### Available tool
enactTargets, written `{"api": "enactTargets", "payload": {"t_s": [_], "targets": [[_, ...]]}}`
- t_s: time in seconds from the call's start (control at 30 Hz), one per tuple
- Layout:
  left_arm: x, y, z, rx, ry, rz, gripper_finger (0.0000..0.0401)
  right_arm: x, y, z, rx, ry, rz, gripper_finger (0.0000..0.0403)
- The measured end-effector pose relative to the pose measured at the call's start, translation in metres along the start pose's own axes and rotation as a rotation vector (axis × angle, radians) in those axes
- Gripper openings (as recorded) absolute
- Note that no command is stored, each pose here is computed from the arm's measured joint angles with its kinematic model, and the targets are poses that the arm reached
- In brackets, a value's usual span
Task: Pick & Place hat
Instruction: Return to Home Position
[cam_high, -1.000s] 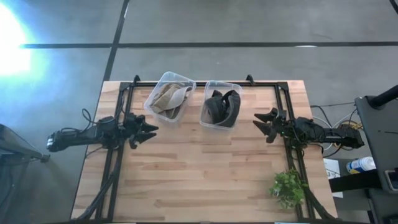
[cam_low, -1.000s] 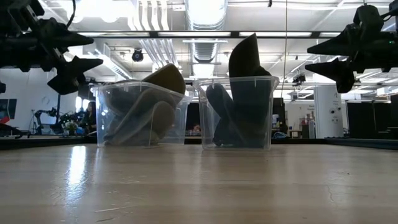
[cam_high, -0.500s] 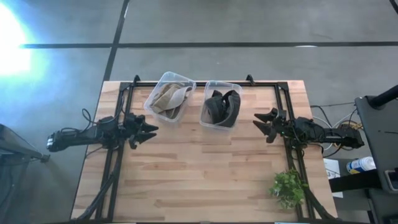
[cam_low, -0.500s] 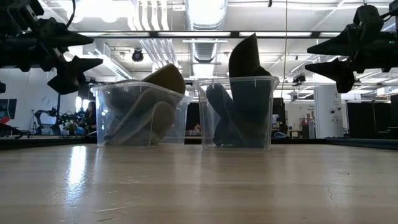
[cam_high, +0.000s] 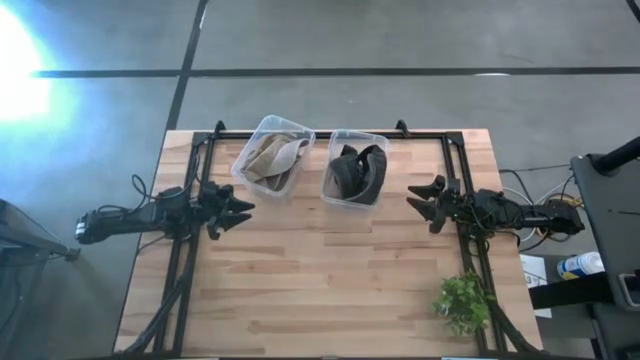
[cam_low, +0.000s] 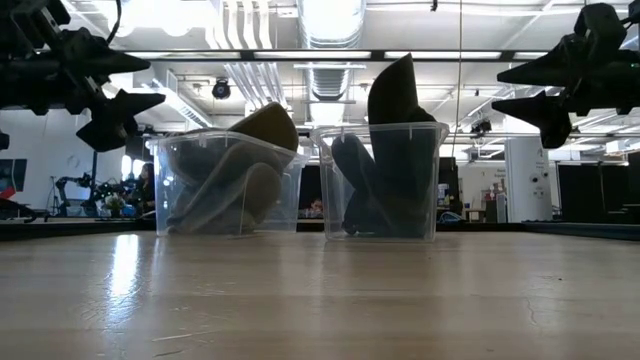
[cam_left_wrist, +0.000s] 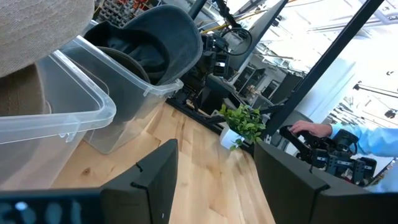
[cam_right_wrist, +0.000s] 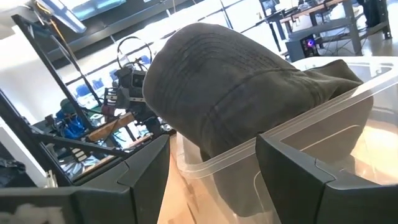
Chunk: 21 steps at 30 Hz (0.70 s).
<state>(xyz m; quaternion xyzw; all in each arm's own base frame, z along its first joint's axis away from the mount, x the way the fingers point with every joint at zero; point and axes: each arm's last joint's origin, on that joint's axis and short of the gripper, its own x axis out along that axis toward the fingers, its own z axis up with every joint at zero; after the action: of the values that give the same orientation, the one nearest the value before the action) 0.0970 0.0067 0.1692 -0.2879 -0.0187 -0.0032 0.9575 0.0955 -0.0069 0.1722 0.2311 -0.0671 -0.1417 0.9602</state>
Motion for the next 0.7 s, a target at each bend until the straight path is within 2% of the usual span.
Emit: {"api": "enactTargets", "payload": {"t_s": [0.3,0.5,0.6,0.7], "targets": [[0.000,0.000,0.000,0.000,-0.001,0.000,0.0206,0.000,0.000,0.000,-0.004,0.000,0.001,0.0233],[0.000,0.000,0.000,0.000,-0.001,0.000,0.0206,0.000,0.001,0.001,-0.162,-0.006,0.030,0.0233],[0.000,0.000,0.000,0.000,-0.002,0.000,0.0206,0.000,0.005,0.002,-0.242,0.008,0.141,0.0233],[0.000,0.000,0.000,0.000,-0.002,0.001,0.0206,-0.002,0.010,0.000,-0.295,0.056,0.315,0.0233]]}}
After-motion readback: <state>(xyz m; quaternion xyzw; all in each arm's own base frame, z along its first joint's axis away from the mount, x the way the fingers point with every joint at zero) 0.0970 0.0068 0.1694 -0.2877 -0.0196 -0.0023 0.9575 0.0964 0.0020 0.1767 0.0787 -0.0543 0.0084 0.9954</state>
